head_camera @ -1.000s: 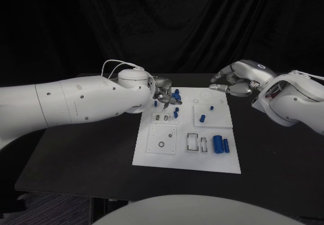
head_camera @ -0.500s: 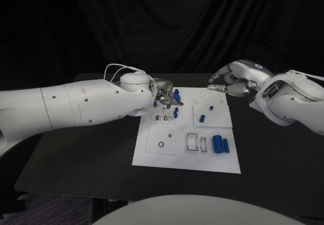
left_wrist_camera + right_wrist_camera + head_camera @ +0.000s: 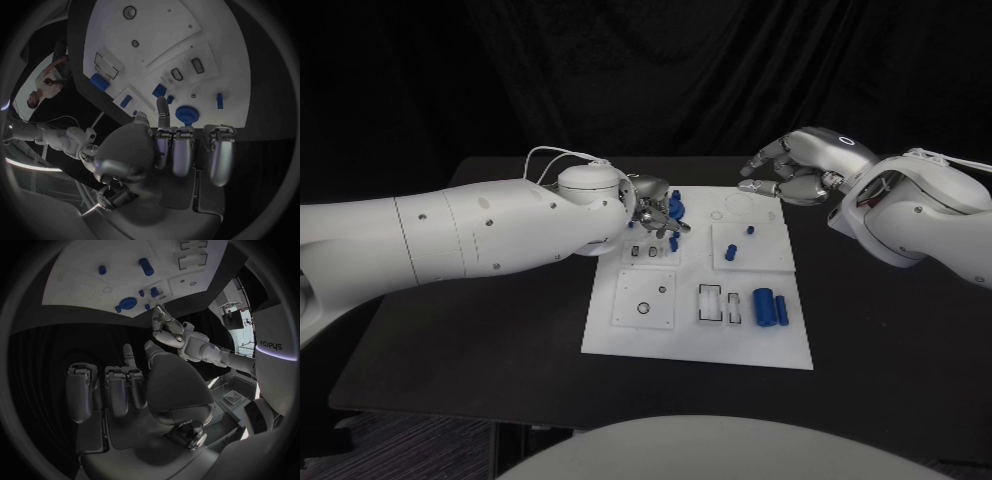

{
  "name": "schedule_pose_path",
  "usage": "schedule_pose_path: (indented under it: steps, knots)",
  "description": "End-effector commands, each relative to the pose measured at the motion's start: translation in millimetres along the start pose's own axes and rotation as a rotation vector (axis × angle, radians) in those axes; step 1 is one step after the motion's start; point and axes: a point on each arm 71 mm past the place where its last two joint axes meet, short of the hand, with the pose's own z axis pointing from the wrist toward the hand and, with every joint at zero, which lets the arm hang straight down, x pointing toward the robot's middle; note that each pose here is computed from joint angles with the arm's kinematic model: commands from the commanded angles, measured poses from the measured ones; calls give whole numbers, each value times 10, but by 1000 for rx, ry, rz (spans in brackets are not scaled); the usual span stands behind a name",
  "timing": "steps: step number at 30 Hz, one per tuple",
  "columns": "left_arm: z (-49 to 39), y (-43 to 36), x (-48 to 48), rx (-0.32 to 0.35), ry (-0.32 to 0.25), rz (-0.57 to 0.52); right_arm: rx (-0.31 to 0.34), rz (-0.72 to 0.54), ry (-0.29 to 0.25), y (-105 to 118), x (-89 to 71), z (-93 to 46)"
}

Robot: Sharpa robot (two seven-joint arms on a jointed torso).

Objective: Assemble the parts on the task board

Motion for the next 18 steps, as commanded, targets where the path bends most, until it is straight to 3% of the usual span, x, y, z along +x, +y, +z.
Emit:
schedule_pose_path:
  steps: [1, 9, 18]
  knots:
    - [9, -8, 23, 12, -1, -1, 11, 1, -7, -8, 2, -1]
    - [38, 25, 74, -1, 19, 1, 16, -1, -2, -29, 3, -2]
    - [79, -12, 91, 10, 20, 1, 14, -2, -1, -33, 15, 8]
